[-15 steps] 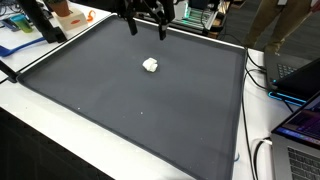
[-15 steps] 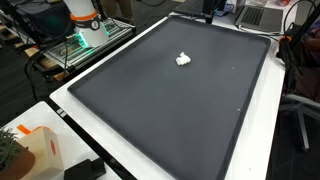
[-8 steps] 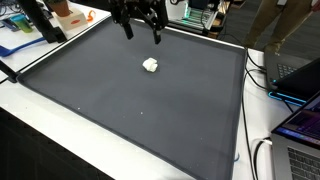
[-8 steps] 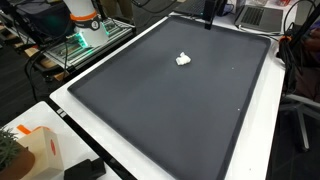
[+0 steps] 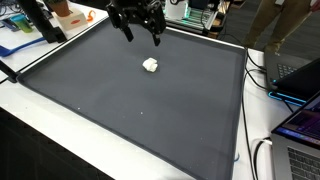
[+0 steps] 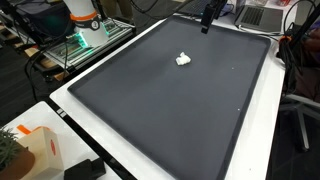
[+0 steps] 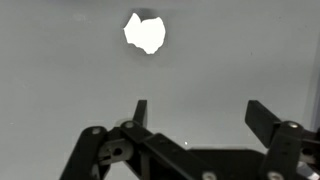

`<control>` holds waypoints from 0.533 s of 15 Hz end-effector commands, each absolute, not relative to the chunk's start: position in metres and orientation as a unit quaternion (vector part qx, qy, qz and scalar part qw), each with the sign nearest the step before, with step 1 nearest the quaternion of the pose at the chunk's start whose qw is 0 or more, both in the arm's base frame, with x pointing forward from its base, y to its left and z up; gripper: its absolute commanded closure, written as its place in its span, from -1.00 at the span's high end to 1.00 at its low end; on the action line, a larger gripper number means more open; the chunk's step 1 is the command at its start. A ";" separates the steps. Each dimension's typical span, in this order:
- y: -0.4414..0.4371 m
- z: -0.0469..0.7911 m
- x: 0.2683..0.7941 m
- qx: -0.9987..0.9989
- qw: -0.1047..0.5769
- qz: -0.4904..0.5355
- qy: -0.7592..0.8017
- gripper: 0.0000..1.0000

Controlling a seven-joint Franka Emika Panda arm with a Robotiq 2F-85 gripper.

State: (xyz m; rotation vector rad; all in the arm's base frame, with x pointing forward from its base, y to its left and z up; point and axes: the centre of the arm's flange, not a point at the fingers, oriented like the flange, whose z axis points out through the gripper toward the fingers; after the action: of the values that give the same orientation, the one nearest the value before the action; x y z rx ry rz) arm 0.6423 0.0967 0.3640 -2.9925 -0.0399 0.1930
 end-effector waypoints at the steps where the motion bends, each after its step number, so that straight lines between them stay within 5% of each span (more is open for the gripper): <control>1: 0.094 0.363 0.652 -0.995 0.067 0.071 -0.022 1.00; 8: 0.091 0.353 0.671 -0.993 0.061 0.104 -0.013 1.00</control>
State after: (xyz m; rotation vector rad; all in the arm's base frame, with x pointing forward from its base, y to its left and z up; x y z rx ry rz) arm 0.6502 0.0950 0.3591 -2.9885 -0.0427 0.2492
